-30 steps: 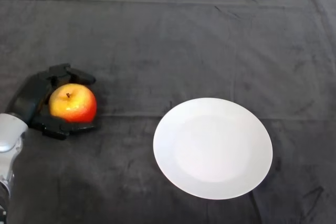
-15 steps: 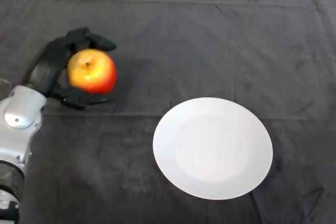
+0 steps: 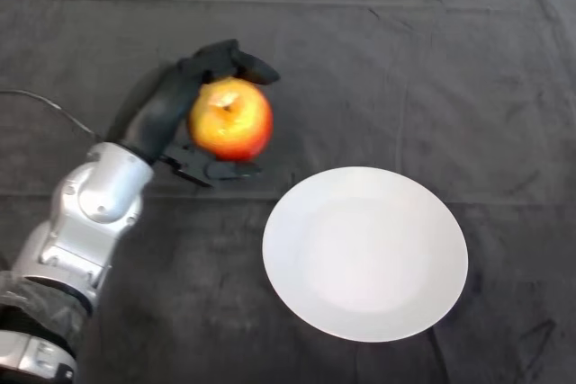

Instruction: Move the apple to the plate

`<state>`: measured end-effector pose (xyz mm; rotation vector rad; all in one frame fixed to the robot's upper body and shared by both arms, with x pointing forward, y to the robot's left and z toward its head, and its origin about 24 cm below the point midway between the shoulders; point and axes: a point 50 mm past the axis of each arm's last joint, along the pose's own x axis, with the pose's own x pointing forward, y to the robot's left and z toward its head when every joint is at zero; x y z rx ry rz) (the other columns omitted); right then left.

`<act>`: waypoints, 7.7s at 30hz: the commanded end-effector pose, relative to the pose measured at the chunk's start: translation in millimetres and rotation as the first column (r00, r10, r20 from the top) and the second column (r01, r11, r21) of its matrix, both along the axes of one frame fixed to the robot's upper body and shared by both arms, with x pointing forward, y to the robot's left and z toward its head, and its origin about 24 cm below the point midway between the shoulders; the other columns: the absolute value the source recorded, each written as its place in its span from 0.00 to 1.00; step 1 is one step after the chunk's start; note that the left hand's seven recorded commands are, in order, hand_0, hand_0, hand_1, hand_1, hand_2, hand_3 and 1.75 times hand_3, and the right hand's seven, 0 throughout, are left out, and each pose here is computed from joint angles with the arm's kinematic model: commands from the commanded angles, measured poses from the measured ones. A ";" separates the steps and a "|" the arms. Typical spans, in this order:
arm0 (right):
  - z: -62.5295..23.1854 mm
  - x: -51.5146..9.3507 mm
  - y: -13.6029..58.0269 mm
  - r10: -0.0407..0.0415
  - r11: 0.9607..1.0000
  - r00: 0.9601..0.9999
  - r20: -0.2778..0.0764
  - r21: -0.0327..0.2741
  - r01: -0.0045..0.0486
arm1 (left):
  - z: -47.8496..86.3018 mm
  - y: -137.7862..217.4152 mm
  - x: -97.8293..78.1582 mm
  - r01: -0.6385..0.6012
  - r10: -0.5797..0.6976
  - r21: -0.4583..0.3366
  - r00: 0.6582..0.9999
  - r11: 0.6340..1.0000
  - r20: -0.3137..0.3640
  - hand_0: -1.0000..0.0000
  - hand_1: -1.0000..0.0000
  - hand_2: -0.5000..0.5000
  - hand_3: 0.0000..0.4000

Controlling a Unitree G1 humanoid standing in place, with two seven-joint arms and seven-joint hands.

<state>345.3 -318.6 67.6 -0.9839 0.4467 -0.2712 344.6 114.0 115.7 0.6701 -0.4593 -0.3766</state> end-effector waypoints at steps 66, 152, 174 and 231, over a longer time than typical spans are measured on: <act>-6.4 -6.9 -5.8 -0.021 1.000 1.000 -0.019 0.013 0.021 | -12.6 13.3 -8.9 0.108 -0.107 0.028 0.993 0.994 -0.057 1.00 1.00 0.50 0.00; -6.1 -6.0 -6.2 -0.021 1.000 1.000 -0.021 0.010 0.022 | 8.0 280.2 -62.7 -0.618 0.673 -0.576 0.724 0.534 -0.153 1.00 1.00 0.50 0.00; -6.2 -5.9 -6.2 -0.021 1.000 1.000 -0.021 0.009 0.021 | -16.8 310.9 -97.8 -0.775 0.800 -0.539 0.533 0.330 -0.275 1.00 1.00 0.50 0.00; -6.2 -5.9 -6.2 -0.021 1.000 1.000 -0.021 0.009 0.021 | -8.0 302.2 -86.4 -0.790 0.822 -0.471 0.531 0.392 -0.205 1.00 1.00 0.50 0.00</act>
